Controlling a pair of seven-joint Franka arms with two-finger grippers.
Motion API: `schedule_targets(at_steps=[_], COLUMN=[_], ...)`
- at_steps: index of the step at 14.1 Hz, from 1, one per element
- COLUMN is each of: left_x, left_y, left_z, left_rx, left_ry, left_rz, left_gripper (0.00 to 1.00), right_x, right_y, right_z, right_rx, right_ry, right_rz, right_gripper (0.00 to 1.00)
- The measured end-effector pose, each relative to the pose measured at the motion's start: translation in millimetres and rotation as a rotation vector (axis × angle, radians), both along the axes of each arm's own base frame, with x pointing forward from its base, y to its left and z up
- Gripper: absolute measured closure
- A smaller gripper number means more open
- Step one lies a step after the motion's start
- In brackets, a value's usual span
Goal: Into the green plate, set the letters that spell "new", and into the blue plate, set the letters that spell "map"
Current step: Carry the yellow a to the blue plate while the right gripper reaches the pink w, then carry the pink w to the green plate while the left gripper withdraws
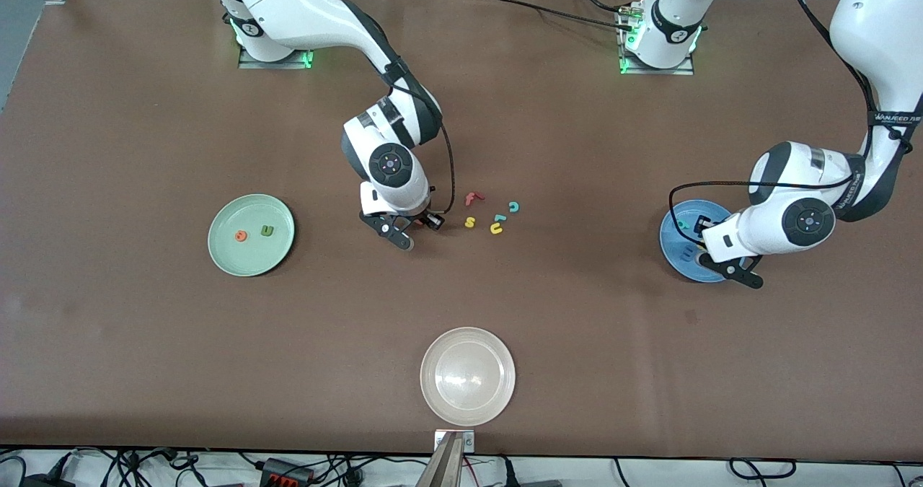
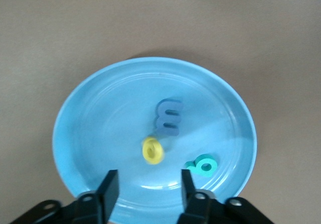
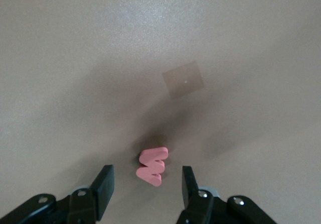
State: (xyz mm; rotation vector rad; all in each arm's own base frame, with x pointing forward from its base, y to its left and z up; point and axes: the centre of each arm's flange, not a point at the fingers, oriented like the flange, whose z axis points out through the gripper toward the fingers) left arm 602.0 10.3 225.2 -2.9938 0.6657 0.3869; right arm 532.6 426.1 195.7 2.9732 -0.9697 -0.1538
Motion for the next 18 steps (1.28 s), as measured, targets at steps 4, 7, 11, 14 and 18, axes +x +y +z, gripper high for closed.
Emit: schedule_targets(at_steps=[4,7,11,14,18], left_x=[12,33,45,42,38], left_y=[-14,-24,-58,-82,-104], left_z=[23,91,184,230,276], left_rx=[0.001,0.041,0.060,0.050,0.052], left_ry=[-0.031,-0.018,-0.031,-0.026,-0.042], left_rz=[-0.018,-0.018,-0.041,-0.059,-0.046], left_gripper=[0.01,0.00,0.00,0.00,0.00], right_x=[2,0,0,0,1], right_y=[-4,-5,-6,-5,-4], right_z=[-6,-15,-18,-18,-17], right_rx=[-0.008,-0.016,-0.019,-0.018,-0.010], right_ry=[0.006,0.015,0.020,0.019,0.007], right_rz=[-0.008,-0.009,-0.009,-0.009,-0.010], right_gripper=[0.37,0.37,0.39,0.44,0.46])
